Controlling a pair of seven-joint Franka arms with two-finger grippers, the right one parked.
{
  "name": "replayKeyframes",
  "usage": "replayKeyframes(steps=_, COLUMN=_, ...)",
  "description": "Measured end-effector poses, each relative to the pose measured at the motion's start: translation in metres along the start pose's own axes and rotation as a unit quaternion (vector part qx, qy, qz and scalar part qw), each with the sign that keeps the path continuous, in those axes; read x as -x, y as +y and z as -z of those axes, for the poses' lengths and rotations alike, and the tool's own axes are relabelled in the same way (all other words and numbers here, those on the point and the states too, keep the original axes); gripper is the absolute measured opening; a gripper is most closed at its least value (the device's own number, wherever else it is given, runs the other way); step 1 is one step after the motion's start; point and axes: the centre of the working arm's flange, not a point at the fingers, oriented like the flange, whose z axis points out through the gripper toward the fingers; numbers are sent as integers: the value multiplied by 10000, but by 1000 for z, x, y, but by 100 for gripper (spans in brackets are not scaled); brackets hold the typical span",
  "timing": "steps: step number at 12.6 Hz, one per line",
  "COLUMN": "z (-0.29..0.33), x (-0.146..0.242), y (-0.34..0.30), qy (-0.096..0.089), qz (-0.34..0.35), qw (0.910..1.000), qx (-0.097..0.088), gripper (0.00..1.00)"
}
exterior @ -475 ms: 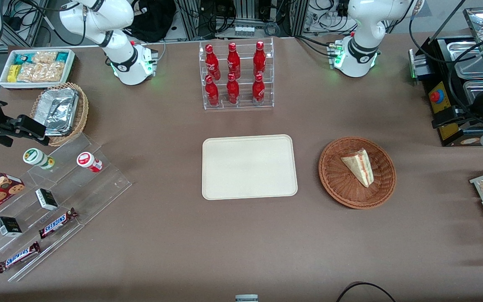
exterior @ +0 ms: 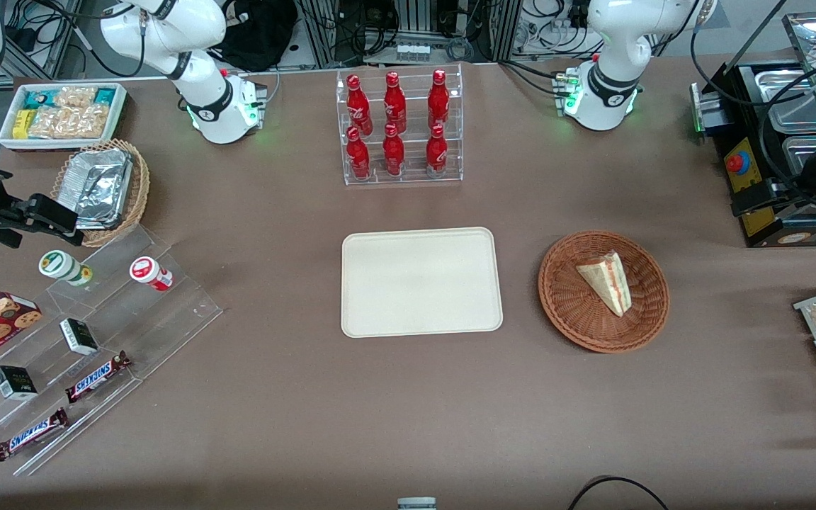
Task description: Place sandwich from basket to tray
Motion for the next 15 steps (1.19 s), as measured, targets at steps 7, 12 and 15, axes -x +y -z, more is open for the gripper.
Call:
replayKeyframes(steps=7, z=-57, x=-19, y=28, qy=-594, qz=269, qw=9978, qx=-125, gripper=100)
replayKeyframes(steps=12, z=-114, x=-45, y=60, qy=-588, qz=191, qw=9979, qx=-170, gripper=100)
replayKeyframes(steps=15, z=-153, x=-45, y=88, qy=-466, qz=425, qw=9978, qx=-214, gripper=100)
